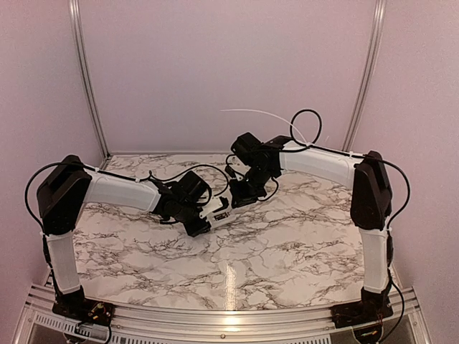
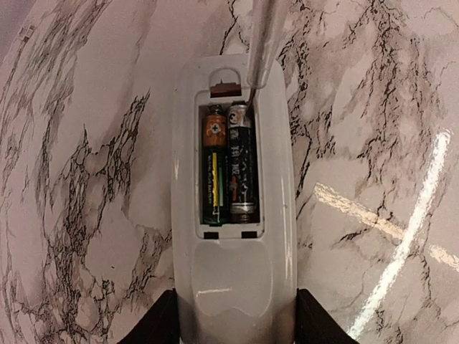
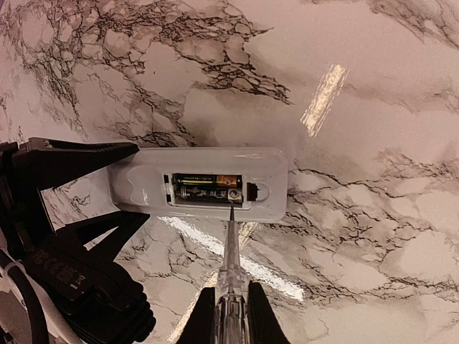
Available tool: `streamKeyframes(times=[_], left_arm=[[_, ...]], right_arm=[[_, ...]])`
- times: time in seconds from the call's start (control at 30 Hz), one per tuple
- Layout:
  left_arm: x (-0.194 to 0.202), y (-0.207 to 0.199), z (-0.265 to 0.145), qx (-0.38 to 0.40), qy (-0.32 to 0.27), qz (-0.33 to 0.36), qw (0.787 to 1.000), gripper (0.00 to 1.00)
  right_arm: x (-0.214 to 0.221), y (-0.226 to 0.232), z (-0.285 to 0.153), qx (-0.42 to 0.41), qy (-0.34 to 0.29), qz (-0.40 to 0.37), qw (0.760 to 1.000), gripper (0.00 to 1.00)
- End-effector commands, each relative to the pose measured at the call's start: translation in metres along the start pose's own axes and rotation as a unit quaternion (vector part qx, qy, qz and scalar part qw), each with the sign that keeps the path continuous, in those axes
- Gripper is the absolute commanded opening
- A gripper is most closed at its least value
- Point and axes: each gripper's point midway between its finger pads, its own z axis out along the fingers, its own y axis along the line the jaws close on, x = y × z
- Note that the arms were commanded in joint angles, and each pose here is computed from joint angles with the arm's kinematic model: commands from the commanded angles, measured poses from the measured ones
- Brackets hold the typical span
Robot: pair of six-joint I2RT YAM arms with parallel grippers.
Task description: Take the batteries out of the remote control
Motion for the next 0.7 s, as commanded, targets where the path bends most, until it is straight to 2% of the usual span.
streamKeyframes(times=[0.0, 0.4, 0.67], left_arm=[[-0.011, 0.004, -0.009, -0.010, -0.023, -0.002, 1.000, 0.18], [-0.013, 0.005, -0.019, -0.017, -0.043, -0.015, 0.999, 0.10], [-0.015, 0.004, -0.032, -0.021, -0.077, -0.018, 0.997, 0.14]], right_arm=[[-0.006, -0.003, 0.003, 0.026, -0.008, 0.001, 1.000, 0.00], [-0.003, -0.015, 0.004, 0.063, 0.004, -0.004, 0.998, 0.00], [0.000, -0.014, 0.008, 0.059, 0.010, -0.006, 0.998, 0.00]])
